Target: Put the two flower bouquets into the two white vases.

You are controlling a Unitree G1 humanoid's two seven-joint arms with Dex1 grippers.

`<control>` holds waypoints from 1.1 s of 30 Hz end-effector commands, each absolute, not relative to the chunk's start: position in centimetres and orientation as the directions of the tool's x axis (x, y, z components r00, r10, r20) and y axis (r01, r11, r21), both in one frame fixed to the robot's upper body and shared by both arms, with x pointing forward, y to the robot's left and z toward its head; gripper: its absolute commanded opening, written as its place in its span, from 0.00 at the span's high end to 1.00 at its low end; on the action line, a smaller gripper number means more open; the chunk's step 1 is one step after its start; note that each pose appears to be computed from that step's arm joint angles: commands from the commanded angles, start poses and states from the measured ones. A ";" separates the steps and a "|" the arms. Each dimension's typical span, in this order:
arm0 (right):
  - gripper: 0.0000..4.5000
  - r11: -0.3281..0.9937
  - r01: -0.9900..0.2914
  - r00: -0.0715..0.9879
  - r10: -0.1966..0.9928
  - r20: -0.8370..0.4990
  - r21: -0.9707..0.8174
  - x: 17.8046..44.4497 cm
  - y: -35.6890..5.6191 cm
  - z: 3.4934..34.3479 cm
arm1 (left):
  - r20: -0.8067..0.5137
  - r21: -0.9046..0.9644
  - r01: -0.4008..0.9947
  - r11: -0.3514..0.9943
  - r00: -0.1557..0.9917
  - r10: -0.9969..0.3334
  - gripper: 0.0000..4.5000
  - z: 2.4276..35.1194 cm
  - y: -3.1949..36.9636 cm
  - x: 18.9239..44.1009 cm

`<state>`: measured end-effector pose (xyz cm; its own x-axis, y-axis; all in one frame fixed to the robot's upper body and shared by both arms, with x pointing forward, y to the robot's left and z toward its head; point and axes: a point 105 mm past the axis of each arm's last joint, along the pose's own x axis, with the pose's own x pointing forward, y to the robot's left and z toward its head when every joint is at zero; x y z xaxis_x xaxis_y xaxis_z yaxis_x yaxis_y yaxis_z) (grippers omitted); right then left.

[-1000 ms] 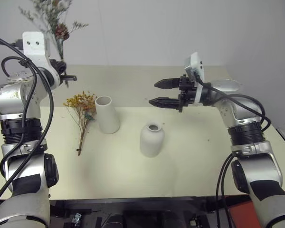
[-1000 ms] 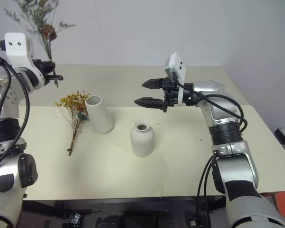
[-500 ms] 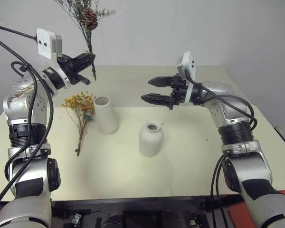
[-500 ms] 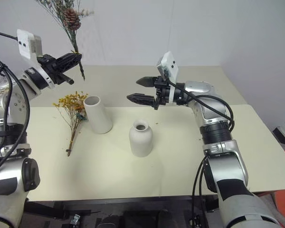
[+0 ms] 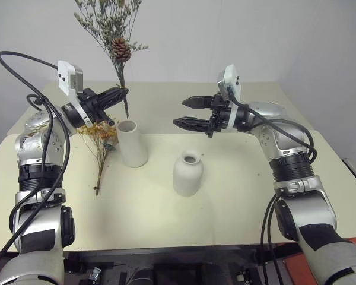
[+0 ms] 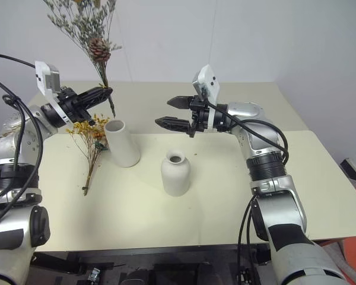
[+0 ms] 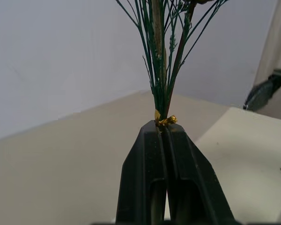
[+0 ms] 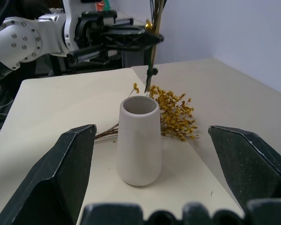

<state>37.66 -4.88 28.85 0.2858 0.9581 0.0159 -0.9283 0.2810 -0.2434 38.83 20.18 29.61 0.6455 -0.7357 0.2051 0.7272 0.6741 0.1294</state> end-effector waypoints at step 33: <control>0.00 0.172 -0.923 0.272 0.925 -0.264 -0.344 38.9 -0.5 29.1 | 0.197 0.146 0.696 0.703 0.676 -0.710 0.99 26.8 20.6 38.3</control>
